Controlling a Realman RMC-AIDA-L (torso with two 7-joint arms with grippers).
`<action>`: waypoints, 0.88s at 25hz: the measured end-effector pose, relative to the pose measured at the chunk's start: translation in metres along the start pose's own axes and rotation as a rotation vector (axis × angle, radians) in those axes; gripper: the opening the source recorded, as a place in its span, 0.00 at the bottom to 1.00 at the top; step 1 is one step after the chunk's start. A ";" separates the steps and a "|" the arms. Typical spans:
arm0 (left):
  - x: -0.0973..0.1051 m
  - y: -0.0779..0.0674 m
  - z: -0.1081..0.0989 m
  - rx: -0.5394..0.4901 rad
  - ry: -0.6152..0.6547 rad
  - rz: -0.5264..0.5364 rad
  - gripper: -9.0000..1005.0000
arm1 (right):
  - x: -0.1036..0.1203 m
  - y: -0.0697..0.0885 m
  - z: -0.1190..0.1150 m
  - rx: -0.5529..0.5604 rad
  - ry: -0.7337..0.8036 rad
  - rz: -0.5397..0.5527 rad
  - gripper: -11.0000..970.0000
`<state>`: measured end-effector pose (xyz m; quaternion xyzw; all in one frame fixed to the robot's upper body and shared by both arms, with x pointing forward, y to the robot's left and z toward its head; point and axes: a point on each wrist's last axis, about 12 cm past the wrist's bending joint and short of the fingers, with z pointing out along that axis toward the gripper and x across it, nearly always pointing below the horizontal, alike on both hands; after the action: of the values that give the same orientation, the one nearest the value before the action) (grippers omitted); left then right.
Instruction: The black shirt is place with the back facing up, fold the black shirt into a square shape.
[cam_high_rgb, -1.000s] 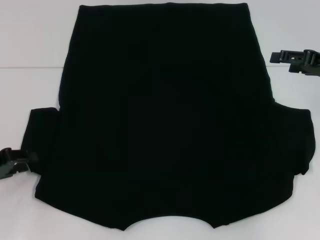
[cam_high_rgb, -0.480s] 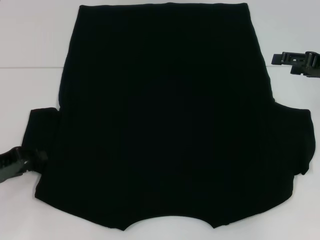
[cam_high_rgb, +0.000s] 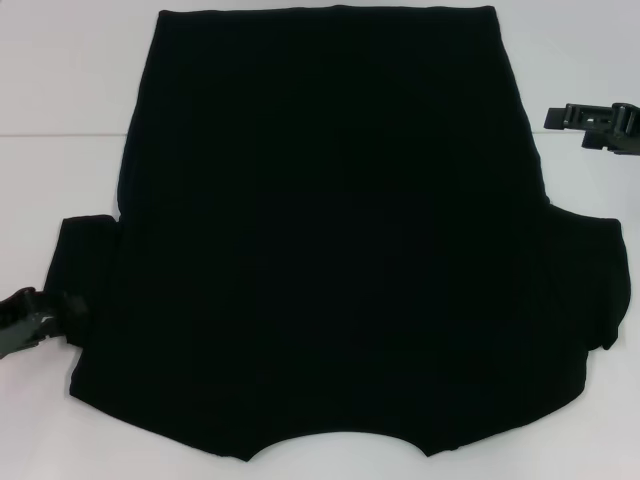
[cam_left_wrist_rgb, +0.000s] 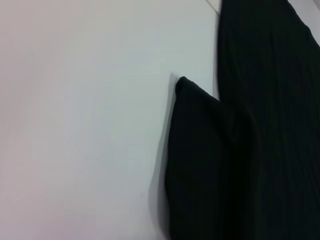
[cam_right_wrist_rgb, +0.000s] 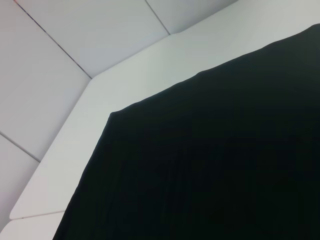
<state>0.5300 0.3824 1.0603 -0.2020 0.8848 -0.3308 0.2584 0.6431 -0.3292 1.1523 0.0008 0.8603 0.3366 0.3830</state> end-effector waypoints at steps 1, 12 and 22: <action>0.000 0.000 0.000 0.000 0.002 0.001 0.36 | 0.000 0.000 0.000 0.000 0.000 0.000 0.87; -0.001 -0.006 0.006 -0.004 0.025 0.035 0.34 | 0.001 -0.001 -0.002 -0.002 -0.005 0.003 0.87; -0.003 -0.010 0.009 -0.016 0.036 0.043 0.20 | 0.002 -0.002 -0.003 -0.006 -0.005 0.004 0.86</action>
<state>0.5394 0.3724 1.0623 -0.1790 0.8961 -0.3218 0.2477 0.6402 -0.3319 1.1520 0.0019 0.8583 0.3401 0.3843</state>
